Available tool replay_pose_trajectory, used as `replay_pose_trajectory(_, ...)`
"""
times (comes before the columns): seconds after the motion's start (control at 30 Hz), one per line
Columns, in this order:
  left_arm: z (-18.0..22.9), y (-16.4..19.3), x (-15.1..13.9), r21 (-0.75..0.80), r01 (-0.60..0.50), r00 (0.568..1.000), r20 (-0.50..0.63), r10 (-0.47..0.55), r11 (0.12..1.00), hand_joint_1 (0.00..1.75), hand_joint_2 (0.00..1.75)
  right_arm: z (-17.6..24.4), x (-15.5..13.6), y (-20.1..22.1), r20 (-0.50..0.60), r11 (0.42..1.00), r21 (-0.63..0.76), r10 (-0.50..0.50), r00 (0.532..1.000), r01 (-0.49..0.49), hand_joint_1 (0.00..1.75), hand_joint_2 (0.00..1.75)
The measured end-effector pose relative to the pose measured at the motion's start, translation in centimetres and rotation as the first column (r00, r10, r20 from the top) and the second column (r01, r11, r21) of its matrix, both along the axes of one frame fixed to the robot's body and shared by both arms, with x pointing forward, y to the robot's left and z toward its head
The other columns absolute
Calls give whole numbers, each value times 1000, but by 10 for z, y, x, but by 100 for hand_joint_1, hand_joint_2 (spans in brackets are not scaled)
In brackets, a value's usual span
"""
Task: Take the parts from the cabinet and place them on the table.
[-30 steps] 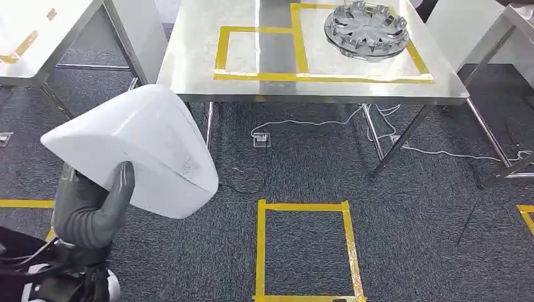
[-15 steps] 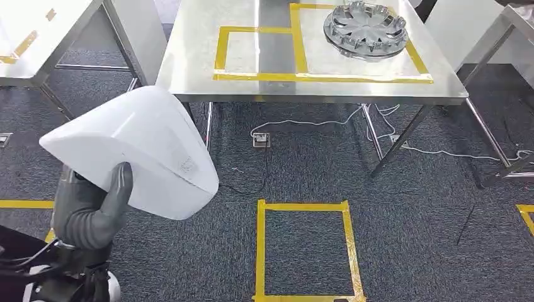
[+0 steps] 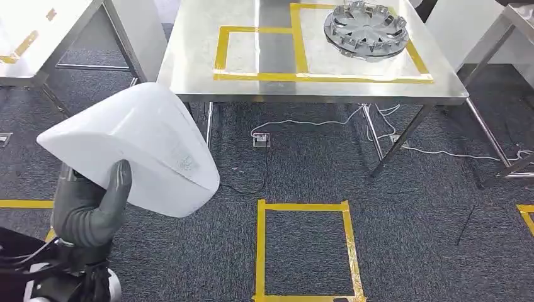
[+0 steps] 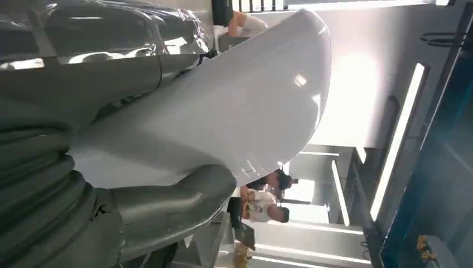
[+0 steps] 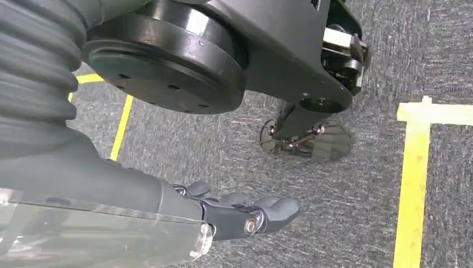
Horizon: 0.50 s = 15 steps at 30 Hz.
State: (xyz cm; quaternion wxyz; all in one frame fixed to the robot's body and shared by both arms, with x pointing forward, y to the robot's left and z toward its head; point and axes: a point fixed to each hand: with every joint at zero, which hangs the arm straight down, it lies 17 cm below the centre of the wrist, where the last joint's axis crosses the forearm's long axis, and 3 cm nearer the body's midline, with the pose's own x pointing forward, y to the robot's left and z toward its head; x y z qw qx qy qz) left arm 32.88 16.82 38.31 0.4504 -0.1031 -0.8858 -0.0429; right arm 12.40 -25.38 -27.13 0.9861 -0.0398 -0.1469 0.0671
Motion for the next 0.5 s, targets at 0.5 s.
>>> replay_pose_trajectory(0.5, 2, 4, 1, 1, -11, 1000, 7, 11, 1000, 175, 175, 0, 0, 3, 4, 1000, 4, 1, 1000, -1, 0, 175)
